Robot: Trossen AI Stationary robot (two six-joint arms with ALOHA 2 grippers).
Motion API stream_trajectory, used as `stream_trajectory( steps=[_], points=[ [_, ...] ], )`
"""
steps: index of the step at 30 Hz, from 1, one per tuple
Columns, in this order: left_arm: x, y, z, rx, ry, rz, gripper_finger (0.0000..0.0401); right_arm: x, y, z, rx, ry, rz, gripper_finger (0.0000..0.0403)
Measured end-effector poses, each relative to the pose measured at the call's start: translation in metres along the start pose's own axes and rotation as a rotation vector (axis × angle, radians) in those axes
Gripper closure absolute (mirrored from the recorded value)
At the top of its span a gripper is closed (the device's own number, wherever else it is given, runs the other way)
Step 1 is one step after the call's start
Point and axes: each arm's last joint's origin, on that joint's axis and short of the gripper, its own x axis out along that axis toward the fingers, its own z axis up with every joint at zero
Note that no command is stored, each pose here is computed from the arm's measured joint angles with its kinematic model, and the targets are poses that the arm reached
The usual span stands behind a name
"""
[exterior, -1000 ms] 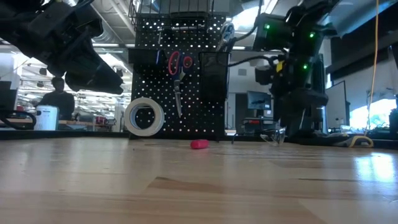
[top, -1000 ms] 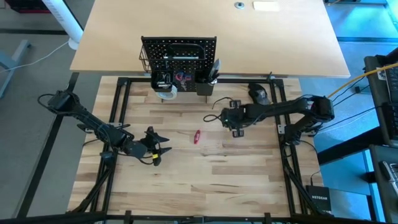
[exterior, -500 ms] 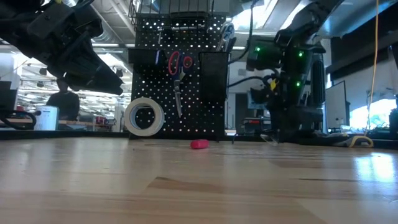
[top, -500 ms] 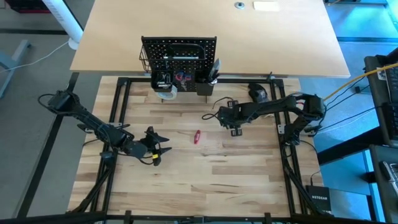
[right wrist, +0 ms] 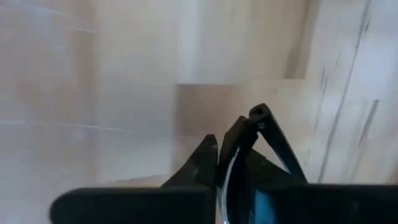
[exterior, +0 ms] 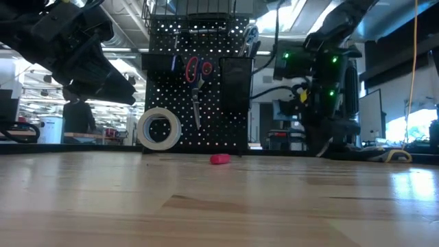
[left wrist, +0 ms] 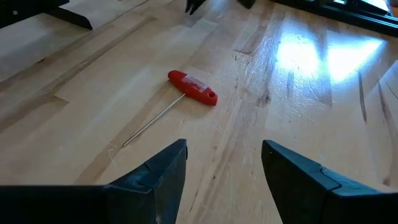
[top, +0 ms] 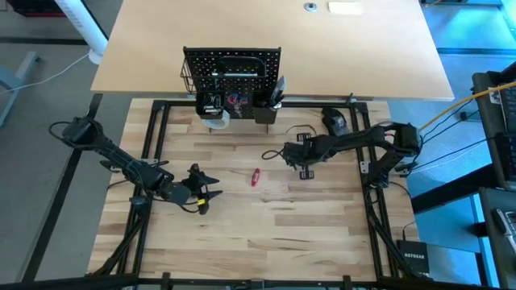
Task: Hang tools onto peg board
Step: Put the transparent safety glasses into the black basket on the peg board
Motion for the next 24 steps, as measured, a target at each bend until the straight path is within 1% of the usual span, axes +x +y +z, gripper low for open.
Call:
stream_trajectory(
  steps=[2,5,7,9,11,14,16,18,22,24],
  points=[
    [0.000,0.000,0.000,-0.001,0.000,-0.001,0.0205,-0.011,0.009,0.003,0.012,-0.039,0.003,0.0373],
    [0.000,0.000,0.000,-0.004,0.000,-0.002,0.0205,-0.033,0.028,0.007,-0.021,-0.136,0.017,0.0388],
    [0.000,0.000,0.000,-0.019,0.001,-0.003,0.0205,-0.050,0.042,0.010,-0.034,-0.220,0.043,0.0389],
    [0.000,-0.001,0.001,-0.045,0.000,-0.005,0.0205,-0.068,0.054,0.014,-0.014,-0.330,0.057,0.0385],
    [0.000,-0.005,0.008,-0.064,-0.014,-0.013,0.0205,-0.087,0.068,0.019,0.002,-0.471,0.081,0.0380],
    [-0.001,-0.015,0.024,-0.062,-0.061,-0.029,0.0205,-0.110,0.089,0.030,-0.017,-0.691,0.139,0.0387],
    [-0.002,-0.020,0.034,-0.051,-0.088,-0.026,0.0205,-0.122,0.102,0.036,-0.039,-0.813,0.191,0.0389],
    [-0.003,-0.022,0.041,-0.062,-0.128,0.003,0.0205,-0.131,0.113,0.044,-0.072,-0.934,0.243,0.0389],
    [-0.004,-0.022,0.048,-0.081,-0.194,0.093,0.0205,-0.143,0.133,0.056,-0.132,-1.137,0.303,0.0387],
    [-0.003,-0.020,0.051,-0.096,-0.214,0.113,0.0205,-0.147,0.140,0.061,-0.159,-1.233,0.336,0.0384]
  ],
)
